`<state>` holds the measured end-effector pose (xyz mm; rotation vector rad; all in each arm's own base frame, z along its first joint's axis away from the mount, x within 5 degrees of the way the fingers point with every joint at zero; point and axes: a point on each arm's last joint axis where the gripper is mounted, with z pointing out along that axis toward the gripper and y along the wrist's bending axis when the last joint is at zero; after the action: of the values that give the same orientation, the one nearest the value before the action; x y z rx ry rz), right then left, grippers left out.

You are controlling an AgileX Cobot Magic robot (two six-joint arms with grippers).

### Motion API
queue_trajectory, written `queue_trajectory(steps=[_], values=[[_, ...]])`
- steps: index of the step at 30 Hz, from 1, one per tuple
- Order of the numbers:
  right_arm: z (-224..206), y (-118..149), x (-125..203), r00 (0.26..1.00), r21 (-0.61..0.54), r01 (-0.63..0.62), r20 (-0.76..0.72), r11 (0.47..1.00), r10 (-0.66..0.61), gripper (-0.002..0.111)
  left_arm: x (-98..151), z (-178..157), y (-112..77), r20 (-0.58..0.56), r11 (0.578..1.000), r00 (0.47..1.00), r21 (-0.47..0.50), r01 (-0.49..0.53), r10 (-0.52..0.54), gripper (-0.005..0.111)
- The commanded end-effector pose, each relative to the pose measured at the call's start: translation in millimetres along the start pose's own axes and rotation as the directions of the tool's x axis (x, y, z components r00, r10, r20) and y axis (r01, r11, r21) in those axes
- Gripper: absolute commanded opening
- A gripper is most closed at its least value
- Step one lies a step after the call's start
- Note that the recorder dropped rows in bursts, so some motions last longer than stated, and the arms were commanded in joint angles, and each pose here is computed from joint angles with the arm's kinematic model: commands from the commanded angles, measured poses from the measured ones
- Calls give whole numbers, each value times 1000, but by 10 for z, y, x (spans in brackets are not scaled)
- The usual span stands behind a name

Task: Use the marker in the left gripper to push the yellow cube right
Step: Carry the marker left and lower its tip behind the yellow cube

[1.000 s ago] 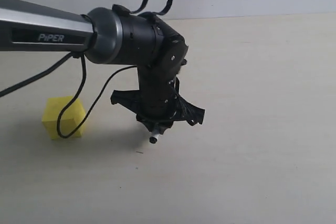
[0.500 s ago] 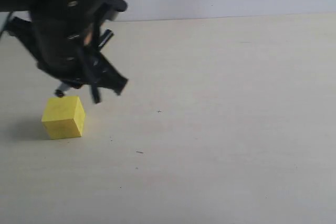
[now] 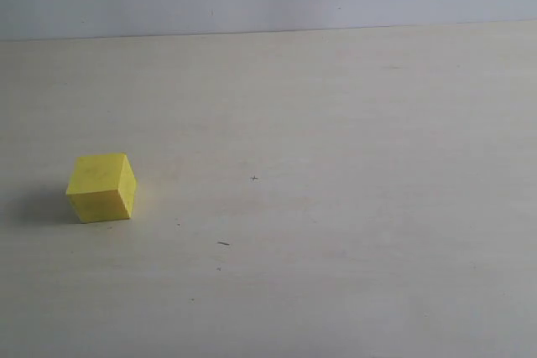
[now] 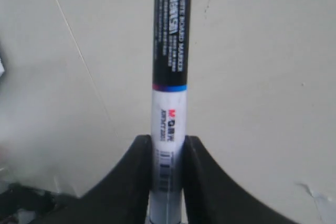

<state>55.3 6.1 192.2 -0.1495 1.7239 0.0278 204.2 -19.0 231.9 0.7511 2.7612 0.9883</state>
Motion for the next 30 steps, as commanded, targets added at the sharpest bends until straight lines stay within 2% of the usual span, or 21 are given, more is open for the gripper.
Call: queue_trajectory(steps=[1, 3, 5, 6, 7, 8, 10, 12, 13, 14, 15, 16, 19, 20, 30], values=[[-1, 0, 5, 1000, 3, -9, 10, 1000, 9, 0, -145, 168, 80, 195, 990, 975, 64, -123, 109, 0], [-1, 0, 5, 1000, 3, -9, 10, 1000, 9, 0, -193, 242, 88, 262, 956, 930, 69, -284, 257, 0], [-1, 0, 5, 1000, 3, -9, 10, 1000, 9, 0, -211, 337, 68, 281, 865, 841, 64, -497, 462, 0], [-1, 0, 5, 1000, 3, -9, 10, 1000, 9, 0, -222, 389, 72, 283, 820, 800, 73, -567, 529, 0], [-1, 0, 5, 1000, 3, -9, 10, 1000, 9, 0, -230, 449, 83, 277, 787, 774, 89, -610, 569, 0], [-1, 0, 5, 1000, 3, -9, 10, 1000, 9, 0, -239, 505, 102, 270, 773, 765, 101, -626, 585, 0], [-1, 0, 5, 1000, 3, -9, 10, 1000, 9, 0, -273, 649, 151, 252, 777, 785, 152, -610, 567, 0], [-1, 0, 5, 1000, 3, -9, 10, 1000, 9, 0, -316, 754, 167, 267, 756, 778, 204, -623, 569, 0], [-1, 0, 5, 1000, 3, -9, 10, 1000, 9, 0, -339, 798, 159, 293, 725, 754, 224, -652, 588, 0], [-1, 0, 5, 1000, 3, -9, 10, 1000, 9, 0, -358, 834, 138, 327, 676, 710, 231, -700, 623, 0], [-1, 0, 5, 1000, 3, -9, 10, 1000, 9, 0, -387, 861, 114, 362, 626, 656, 213, -750, 662, 0], [-1, 0, 5, 1000, 3, -9, 10, 1000, 9, 0, -423, 887, 90, 392, 599, 619, 189, -778, 680, 0], [-1, 0, 5, 1000, 3, -9, 10, 1000, 9, 0, -558, 955, 51, 450, 648, 630, 136, -749, 633, 0], [-1, 0, 5, 1000, 3, -9, 10, 1000, 9, 0, -581, 980, 40, 455, 652, 629, 129, -747, 631, 0], [-1, 0, 5, 1000, 3, -9, 10, 1000, 9, 0, -600, 1065, -8, 448, 630, 616, 140, -764, 648, 0]])
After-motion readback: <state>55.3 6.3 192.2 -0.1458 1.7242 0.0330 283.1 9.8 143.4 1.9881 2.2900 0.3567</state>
